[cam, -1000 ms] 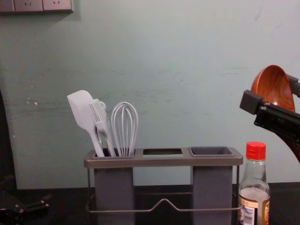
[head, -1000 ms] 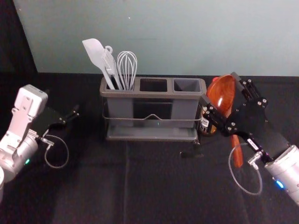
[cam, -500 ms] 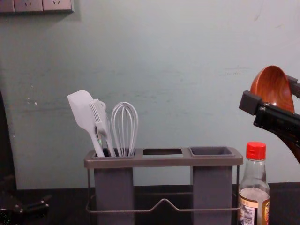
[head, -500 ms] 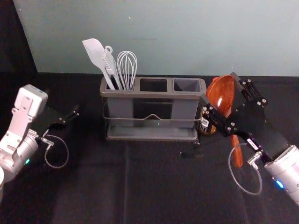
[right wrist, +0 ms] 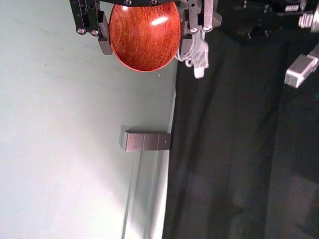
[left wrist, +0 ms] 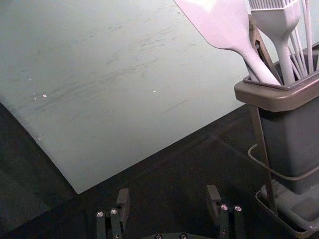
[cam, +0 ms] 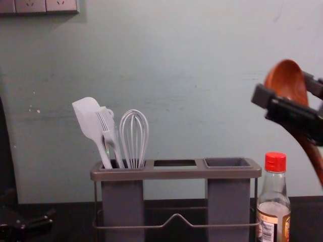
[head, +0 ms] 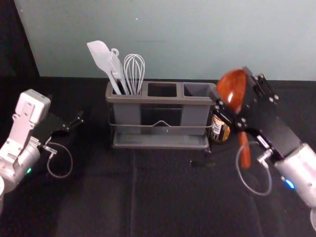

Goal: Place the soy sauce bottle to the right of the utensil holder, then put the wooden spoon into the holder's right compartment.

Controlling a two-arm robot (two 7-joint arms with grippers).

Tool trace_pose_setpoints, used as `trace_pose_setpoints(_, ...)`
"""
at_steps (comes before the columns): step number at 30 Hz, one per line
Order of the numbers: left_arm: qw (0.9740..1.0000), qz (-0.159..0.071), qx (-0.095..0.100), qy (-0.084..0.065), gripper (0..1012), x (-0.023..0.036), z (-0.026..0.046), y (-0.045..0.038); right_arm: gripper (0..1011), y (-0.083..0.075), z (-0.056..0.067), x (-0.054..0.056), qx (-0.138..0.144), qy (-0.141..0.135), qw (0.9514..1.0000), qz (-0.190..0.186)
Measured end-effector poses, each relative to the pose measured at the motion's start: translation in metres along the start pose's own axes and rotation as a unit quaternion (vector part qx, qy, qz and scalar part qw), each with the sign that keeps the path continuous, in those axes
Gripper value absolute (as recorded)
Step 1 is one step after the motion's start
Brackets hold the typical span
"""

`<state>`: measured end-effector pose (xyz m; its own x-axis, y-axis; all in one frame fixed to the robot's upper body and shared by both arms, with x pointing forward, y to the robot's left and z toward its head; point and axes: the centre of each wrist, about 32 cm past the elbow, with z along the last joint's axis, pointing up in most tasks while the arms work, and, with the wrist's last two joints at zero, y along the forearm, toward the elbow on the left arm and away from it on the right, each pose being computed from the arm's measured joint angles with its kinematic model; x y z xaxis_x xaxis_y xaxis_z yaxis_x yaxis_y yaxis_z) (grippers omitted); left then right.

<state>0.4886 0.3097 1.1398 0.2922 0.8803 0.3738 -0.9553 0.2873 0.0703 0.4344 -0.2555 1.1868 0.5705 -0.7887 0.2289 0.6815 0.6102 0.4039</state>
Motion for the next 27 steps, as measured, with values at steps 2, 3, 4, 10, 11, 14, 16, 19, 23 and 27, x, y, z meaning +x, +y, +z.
trace_pose_setpoints(2,1.0,0.0,0.0,0.0,1005,0.0,0.0,0.0,837,0.006,-0.001,0.001,0.002,0.005,1.0,0.001)
trace_pose_setpoints(3,1.0,0.0,0.0,0.0,1005,0.0,0.0,0.0,838,0.011,-0.002,0.001,0.004,0.006,1.0,0.003)
trace_pose_setpoints(4,1.0,0.0,0.0,0.0,1005,0.0,0.0,0.0,838,0.02,-0.003,0.003,0.008,0.008,0.9999,0.008)
trace_pose_setpoints(10,1.0,0.0,0.0,0.0,1005,0.0,0.0,0.0,838,0.054,-0.006,0.01,0.021,0.011,0.9994,0.024)
trace_pose_setpoints(11,1.0,0.0,0.0,0.0,1005,0.0,0.0,0.0,838,0.064,-0.007,0.013,0.024,0.01,0.9993,0.028)
trace_pose_setpoints(14,1.0,0.0,0.0,0.0,1005,-0.0001,0.0,0.0,838,0.082,-0.008,0.021,0.028,0.008,0.9989,0.036)
trace_pose_setpoints(16,1.0,0.0,0.0,0.0,1005,0.0,0.0,0.0,838,0.09,-0.009,0.025,0.029,0.009,0.9988,0.038)
trace_pose_setpoints(19,1.0,0.0,0.0,0.0,1005,0.0,0.0,0.0,838,0.105,-0.012,0.034,0.03,0.006,0.9986,0.044)
trace_pose_setpoints(23,1.0,0.0,0.0,0.0,1005,0.0,0.0,0.0,838,0.122,-0.016,0.045,0.032,0.001,0.9984,0.046)
trace_pose_setpoints(27,1.0,0.0,0.0,0.0,1005,0.0,0.0,0.0,838,0.138,-0.023,0.054,0.04,-0.001,0.9981,0.046)
